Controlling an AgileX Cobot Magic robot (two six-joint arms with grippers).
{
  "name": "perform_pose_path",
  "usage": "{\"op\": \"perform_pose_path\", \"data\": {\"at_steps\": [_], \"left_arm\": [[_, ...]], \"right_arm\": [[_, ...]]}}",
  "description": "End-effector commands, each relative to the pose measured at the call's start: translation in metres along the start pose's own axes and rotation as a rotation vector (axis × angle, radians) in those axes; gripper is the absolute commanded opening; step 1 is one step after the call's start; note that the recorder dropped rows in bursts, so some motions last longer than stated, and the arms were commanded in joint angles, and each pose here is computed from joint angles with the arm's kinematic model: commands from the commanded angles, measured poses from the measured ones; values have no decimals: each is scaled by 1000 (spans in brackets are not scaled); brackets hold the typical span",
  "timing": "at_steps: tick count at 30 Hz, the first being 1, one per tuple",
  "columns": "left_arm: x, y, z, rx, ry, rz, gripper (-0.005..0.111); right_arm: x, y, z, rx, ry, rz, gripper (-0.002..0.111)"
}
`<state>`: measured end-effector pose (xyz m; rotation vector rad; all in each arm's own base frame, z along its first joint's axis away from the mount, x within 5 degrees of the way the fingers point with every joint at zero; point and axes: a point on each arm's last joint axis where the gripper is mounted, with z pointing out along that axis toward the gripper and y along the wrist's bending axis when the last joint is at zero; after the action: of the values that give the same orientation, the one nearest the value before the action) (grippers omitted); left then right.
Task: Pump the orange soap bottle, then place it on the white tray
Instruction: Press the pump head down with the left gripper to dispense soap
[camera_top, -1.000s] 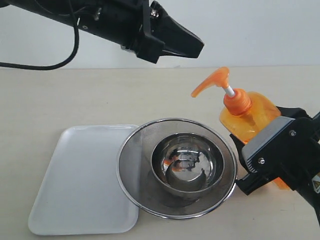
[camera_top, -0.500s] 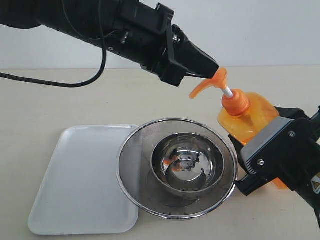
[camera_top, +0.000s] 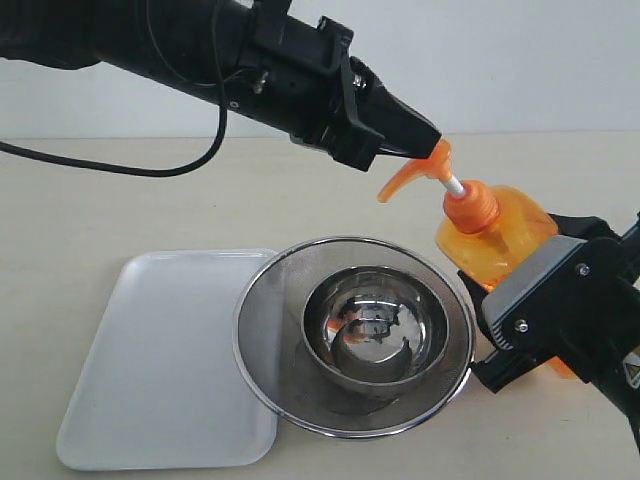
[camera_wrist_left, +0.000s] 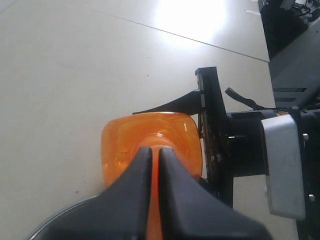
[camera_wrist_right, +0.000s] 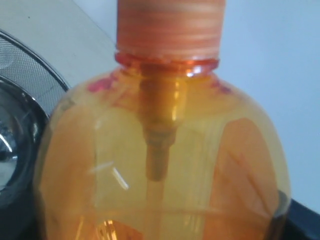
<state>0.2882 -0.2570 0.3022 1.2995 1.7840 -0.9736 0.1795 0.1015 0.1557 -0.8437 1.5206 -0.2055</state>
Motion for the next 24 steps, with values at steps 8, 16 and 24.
{"op": "perform_pose_path", "data": {"at_steps": [8,16,24], "left_arm": [[17,-6,32,73,74,0,5],[17,-7,34,71,77,5,5],[19,-6,36,74,78,-5,5]], "right_arm": [[-11,0,1,-9,-103,-10,0],[-13,3,1,-34,-126,-8,0],[-14,3,1,-33,-133,-10,0]]}}
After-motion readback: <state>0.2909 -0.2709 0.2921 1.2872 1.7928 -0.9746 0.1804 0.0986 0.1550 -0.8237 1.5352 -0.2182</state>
